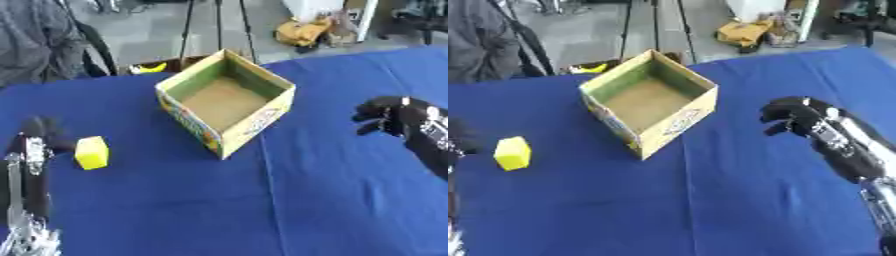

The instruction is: Pick up objects on the table and place them in the box.

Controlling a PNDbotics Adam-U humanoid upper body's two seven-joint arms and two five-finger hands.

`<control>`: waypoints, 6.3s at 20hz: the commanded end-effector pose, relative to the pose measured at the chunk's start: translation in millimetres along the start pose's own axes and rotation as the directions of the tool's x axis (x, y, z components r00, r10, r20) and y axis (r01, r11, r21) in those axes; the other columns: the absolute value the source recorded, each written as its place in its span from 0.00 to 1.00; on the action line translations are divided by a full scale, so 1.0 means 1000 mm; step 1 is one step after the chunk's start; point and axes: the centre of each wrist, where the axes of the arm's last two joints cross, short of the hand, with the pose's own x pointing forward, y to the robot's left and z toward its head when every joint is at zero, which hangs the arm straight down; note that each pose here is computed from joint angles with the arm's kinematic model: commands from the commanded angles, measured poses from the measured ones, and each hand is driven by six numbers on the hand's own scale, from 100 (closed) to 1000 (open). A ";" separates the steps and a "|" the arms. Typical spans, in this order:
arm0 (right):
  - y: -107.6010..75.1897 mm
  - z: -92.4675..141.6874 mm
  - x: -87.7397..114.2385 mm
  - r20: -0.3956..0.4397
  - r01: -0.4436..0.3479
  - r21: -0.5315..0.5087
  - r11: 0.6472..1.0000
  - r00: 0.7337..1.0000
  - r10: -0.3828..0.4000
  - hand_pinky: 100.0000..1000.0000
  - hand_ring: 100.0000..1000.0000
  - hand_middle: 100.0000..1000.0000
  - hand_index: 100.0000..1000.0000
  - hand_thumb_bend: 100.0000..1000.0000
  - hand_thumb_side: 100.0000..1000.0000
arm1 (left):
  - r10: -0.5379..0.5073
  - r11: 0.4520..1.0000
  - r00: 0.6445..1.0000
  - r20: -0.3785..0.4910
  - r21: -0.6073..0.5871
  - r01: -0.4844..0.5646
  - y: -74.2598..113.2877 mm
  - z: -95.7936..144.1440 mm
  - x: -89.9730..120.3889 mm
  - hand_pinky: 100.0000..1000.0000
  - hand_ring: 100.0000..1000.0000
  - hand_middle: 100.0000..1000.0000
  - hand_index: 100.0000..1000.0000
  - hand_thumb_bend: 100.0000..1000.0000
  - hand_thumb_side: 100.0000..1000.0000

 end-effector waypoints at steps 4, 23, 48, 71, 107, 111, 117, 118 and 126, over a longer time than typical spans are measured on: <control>-0.005 -0.001 0.006 0.009 -0.024 0.004 1.000 1.000 0.024 0.67 0.76 0.73 0.81 0.00 0.75 | -0.174 0.978 0.981 0.090 -0.104 0.182 0.024 -0.026 0.021 0.54 0.46 0.52 0.71 0.42 0.60; -0.003 0.002 0.003 -0.014 -0.019 0.034 0.999 1.000 0.020 0.67 0.76 0.73 0.81 0.00 0.76 | -0.880 0.063 0.353 0.318 -0.658 0.751 0.086 -0.161 0.079 0.72 0.70 0.73 0.88 0.66 0.34; -0.003 -0.002 0.005 -0.006 -0.029 0.072 0.997 1.000 0.029 0.67 0.77 0.73 0.81 0.00 0.76 | -0.904 -0.109 0.240 0.354 -0.734 0.670 0.071 -0.189 -0.009 0.73 0.71 0.71 0.86 0.67 0.29; -0.003 -0.002 0.005 -0.007 -0.036 0.069 0.997 0.999 0.037 0.68 0.77 0.74 0.81 0.00 0.77 | -0.894 -0.127 0.289 0.342 -0.813 0.568 0.080 -0.178 -0.027 0.73 0.70 0.69 0.85 0.64 0.30; -0.003 0.002 0.001 -0.024 -0.035 0.058 0.998 0.999 0.036 0.68 0.77 0.74 0.81 0.00 0.77 | -0.842 0.032 0.395 0.367 -0.696 0.717 0.045 -0.198 0.021 0.48 0.38 0.36 0.53 0.00 0.11; -0.002 0.002 0.000 -0.023 -0.024 0.061 0.998 0.999 0.025 0.68 0.77 0.74 0.81 0.00 0.77 | -0.815 0.079 0.406 0.413 -0.615 0.784 0.016 -0.206 0.051 0.49 0.39 0.36 0.52 0.00 0.11; 0.000 -0.002 0.001 -0.017 -0.015 0.082 0.997 1.000 0.016 0.68 0.77 0.74 0.81 0.00 0.77 | -0.804 0.134 0.408 0.433 -0.536 0.834 -0.042 -0.205 0.056 0.50 0.40 0.37 0.54 0.00 0.11; 0.001 -0.003 0.001 -0.013 -0.016 0.088 0.996 1.000 0.017 0.68 0.77 0.74 0.81 0.00 0.77 | -0.809 0.142 0.405 0.426 -0.527 0.838 -0.052 -0.204 0.052 0.50 0.40 0.38 0.54 0.00 0.11; 0.003 -0.013 0.006 0.009 -0.020 0.134 0.991 1.000 0.019 0.68 0.77 0.74 0.81 0.00 0.77 | -0.866 0.132 0.324 0.380 -0.451 0.883 -0.108 -0.186 0.025 0.52 0.42 0.40 0.57 0.00 0.11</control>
